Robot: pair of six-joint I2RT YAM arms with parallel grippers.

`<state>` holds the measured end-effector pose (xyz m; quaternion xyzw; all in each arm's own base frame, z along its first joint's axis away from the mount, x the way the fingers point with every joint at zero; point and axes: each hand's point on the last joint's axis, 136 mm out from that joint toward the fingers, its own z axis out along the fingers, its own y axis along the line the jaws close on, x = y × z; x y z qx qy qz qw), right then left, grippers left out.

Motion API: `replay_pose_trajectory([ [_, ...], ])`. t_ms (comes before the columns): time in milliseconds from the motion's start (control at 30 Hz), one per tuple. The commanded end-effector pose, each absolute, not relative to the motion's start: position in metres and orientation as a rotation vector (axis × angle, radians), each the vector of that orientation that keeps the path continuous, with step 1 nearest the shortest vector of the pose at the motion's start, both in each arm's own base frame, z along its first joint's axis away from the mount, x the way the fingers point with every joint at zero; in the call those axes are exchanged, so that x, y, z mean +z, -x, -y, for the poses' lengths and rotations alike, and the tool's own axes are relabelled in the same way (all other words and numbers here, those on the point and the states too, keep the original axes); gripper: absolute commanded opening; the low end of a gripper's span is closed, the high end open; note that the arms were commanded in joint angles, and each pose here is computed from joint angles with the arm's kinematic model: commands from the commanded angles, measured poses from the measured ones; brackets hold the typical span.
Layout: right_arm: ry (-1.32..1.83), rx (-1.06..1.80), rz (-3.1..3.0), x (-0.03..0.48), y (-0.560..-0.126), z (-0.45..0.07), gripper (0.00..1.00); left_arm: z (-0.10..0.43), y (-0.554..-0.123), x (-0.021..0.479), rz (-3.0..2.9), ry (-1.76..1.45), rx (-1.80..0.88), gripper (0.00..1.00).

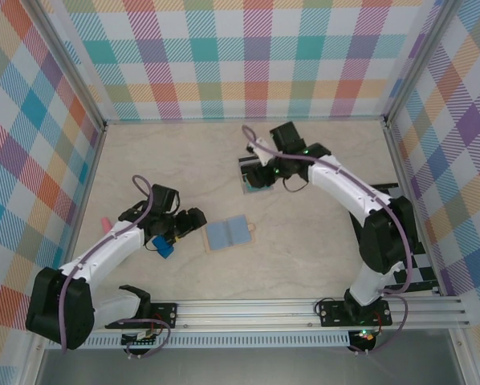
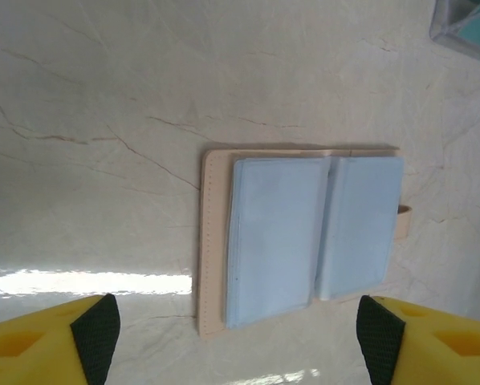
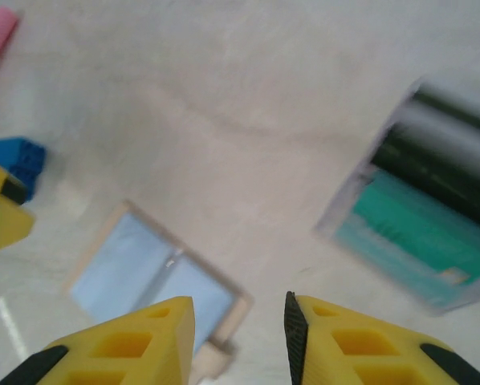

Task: Take the credit cards out of the card holder

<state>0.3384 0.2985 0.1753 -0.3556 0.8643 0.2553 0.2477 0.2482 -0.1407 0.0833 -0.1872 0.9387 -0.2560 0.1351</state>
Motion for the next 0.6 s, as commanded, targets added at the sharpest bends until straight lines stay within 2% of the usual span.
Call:
replay_pose_trajectory([
  [0, 0.737, 0.845, -2.497, 0.156, -0.315, -0.307, 0.36, 0.153, -0.253, 0.078, -2.709, 0.623, -0.874, 0.68],
  [133, 0.516, 0.895, -2.651, 0.125, -0.298, -0.310, 0.36, 0.163, -0.254, 0.069, -2.731, 0.633, -0.911, 0.55],
  [300, 0.331, 0.890, -2.799, 0.085, -0.283, -0.310, 0.38, 0.169, -0.254, 0.058, -2.779, 0.627, -0.892, 0.50],
  [500, 0.236, 0.844, -2.886, 0.061, -0.275, -0.318, 0.40, 0.178, -0.256, 0.048, -2.823, 0.614, -0.875, 0.46],
  [567, 0.208, 0.806, -2.916, 0.053, -0.274, -0.319, 0.41, 0.181, -0.257, 0.045, -2.837, 0.602, -0.878, 0.42],
])
